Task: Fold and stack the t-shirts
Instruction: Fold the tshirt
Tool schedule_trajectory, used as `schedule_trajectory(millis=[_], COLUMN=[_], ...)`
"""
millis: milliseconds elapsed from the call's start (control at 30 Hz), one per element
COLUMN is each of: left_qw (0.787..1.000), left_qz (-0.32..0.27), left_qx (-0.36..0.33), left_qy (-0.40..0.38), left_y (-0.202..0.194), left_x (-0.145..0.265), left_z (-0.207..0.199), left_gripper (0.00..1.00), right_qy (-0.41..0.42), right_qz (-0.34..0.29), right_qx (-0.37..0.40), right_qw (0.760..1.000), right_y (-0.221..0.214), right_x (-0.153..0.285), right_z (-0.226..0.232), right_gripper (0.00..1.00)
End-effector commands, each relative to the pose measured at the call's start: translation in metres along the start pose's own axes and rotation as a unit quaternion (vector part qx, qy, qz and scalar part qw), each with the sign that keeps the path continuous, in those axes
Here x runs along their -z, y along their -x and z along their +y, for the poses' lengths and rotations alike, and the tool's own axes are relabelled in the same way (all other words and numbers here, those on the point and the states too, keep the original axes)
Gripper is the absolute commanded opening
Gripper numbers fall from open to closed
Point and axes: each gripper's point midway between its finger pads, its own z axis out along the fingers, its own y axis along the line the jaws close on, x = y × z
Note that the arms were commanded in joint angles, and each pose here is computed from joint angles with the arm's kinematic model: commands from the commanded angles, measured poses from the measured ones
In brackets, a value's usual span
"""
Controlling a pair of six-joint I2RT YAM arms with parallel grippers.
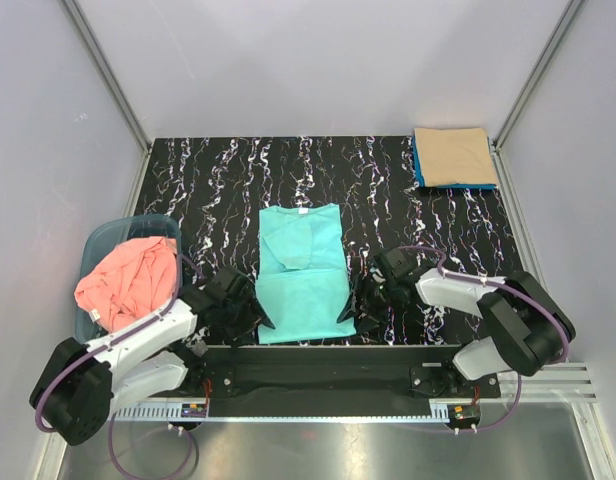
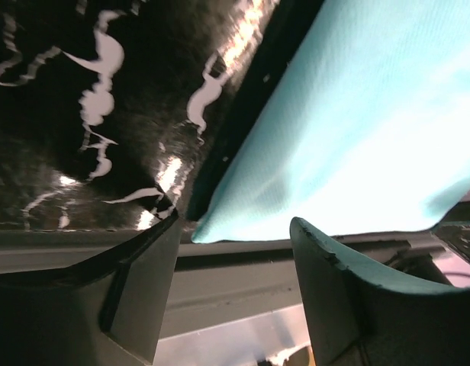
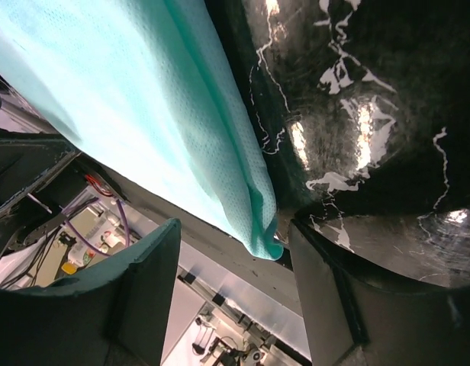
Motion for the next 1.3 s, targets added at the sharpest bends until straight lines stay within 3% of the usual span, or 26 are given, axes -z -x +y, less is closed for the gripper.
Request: schedule_trajectory(millis=[0, 300, 567, 600, 633, 800, 900, 933, 967, 1000, 1067, 1267], left_qw=[0.994, 0.989, 0.992, 0.992, 0.992, 0.993, 0.993, 0.993, 0.993, 0.994, 0.994, 0.996], left_qz=[-0.059, -0.099, -0.076, -0.064, -0.061, -0.075, -0.077, -0.075, -0.075, -0.075, -0.077, -0.057], left_qx=[-0.013, -0.051, -0.057, -0.055, -0.053, -0.048, -0.048, -0.049, -0.053, -0.054, -0.059, -0.064], left_qy=[0.091, 0.094, 0.086, 0.090, 0.094, 0.077, 0.072, 0.070, 0.068, 0.062, 0.057, 0.025], left_y=[0.019, 0.042, 0.037, 0.033, 0.032, 0.034, 0.034, 0.034, 0.034, 0.033, 0.033, 0.011], left_x=[-0.009, -0.012, -0.023, -0.027, -0.029, -0.028, -0.028, -0.028, -0.028, -0.026, -0.023, -0.004], left_z=[0.044, 0.030, 0.023, 0.027, 0.030, 0.029, 0.027, 0.026, 0.025, 0.023, 0.023, 0.017], left_gripper=[0.65, 0.63, 0.58, 0.57, 0.49, 0.38, 0.24, 0.19, 0.05, 0.00, 0.00, 0.00], right_qy=[-0.074, -0.104, -0.090, -0.082, -0.080, -0.048, -0.023, -0.019, -0.010, 0.000, 0.012, 0.047], right_qz=[-0.047, -0.043, -0.032, -0.031, -0.031, -0.027, -0.022, -0.021, -0.017, -0.020, -0.014, -0.010], right_qx=[0.020, 0.051, 0.063, 0.065, 0.066, 0.072, 0.075, 0.073, 0.075, 0.081, 0.083, 0.091], right_qw=[0.996, 0.992, 0.993, 0.994, 0.994, 0.996, 0.997, 0.997, 0.997, 0.997, 0.996, 0.995], right_y=[0.023, 0.035, 0.036, 0.035, 0.034, 0.031, 0.028, 0.027, 0.025, 0.026, 0.020, -0.003], right_x=[-0.009, -0.012, -0.018, -0.018, -0.017, -0.020, -0.024, -0.024, -0.024, -0.024, -0.022, 0.002], right_z=[-0.038, -0.045, -0.039, -0.037, -0.037, -0.030, -0.025, -0.025, -0.023, -0.019, -0.017, -0.011], right_gripper=[0.66, 0.64, 0.61, 0.58, 0.57, 0.49, 0.34, 0.24, 0.18, 0.13, 0.00, 0.00])
